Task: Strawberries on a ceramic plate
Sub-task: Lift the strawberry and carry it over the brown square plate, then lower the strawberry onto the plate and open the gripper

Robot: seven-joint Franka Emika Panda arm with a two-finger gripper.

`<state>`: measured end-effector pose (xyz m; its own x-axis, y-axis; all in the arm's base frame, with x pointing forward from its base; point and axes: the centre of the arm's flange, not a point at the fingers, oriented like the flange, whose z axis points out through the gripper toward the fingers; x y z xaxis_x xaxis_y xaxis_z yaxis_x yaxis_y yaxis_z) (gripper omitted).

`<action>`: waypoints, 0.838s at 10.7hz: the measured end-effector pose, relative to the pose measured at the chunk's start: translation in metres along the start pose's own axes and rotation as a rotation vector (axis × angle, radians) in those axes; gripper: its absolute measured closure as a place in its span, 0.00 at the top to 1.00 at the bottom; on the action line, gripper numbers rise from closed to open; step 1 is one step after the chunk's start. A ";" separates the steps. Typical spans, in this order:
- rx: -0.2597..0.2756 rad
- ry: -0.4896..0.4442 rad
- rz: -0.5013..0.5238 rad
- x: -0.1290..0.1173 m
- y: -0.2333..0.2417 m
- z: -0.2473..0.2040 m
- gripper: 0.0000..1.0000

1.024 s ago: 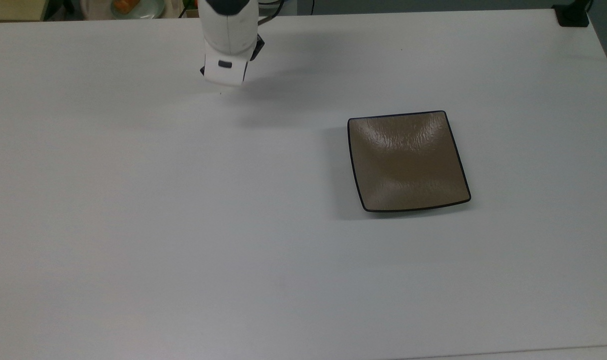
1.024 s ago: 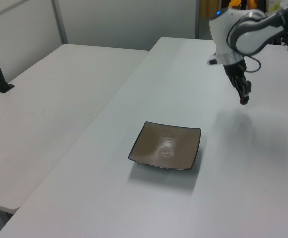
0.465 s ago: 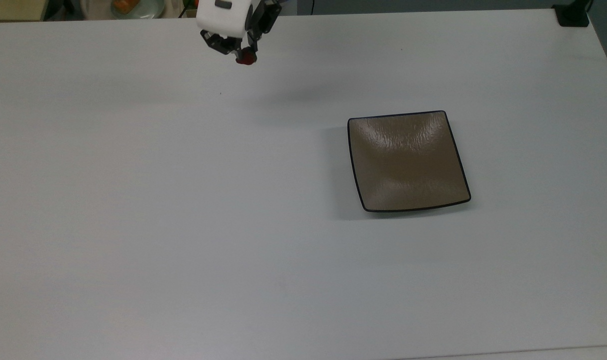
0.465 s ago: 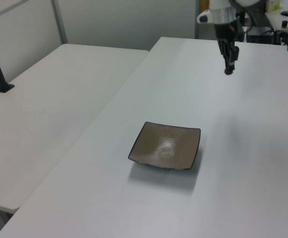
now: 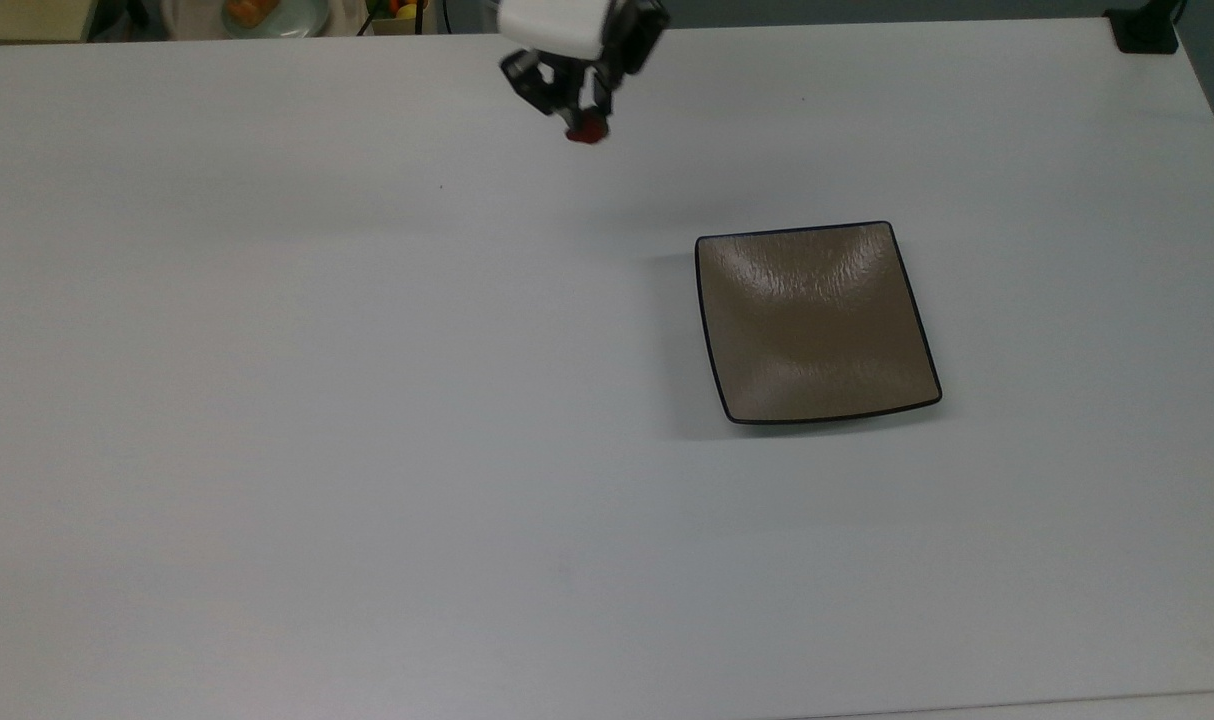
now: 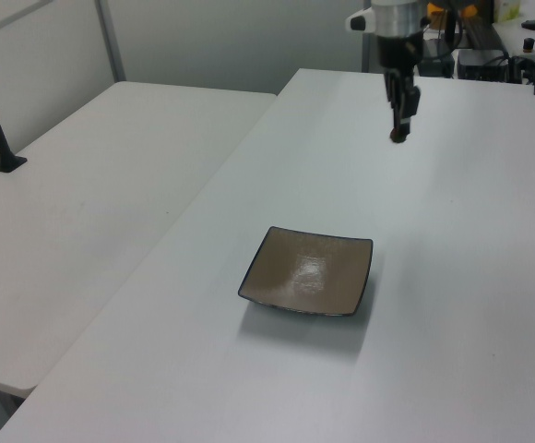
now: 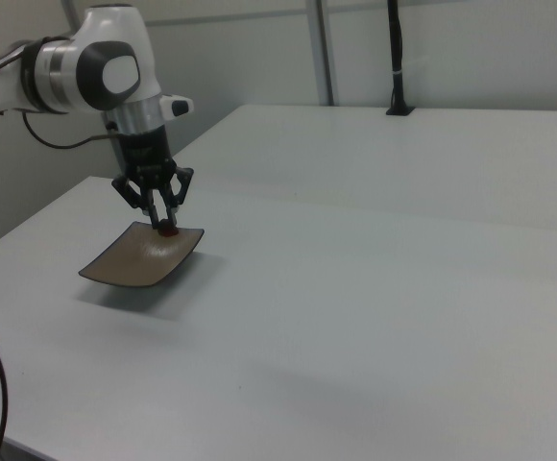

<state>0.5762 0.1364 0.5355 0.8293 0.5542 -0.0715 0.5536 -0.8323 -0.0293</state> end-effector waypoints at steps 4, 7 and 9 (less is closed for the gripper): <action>-0.026 0.140 0.079 0.059 -0.047 0.028 0.28; -0.009 0.239 0.112 0.100 -0.083 0.060 0.28; 0.012 0.269 0.112 0.122 -0.107 0.090 0.28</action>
<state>0.6110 0.2917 0.4399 0.8765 0.4414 0.1921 0.4577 -0.8878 -0.0486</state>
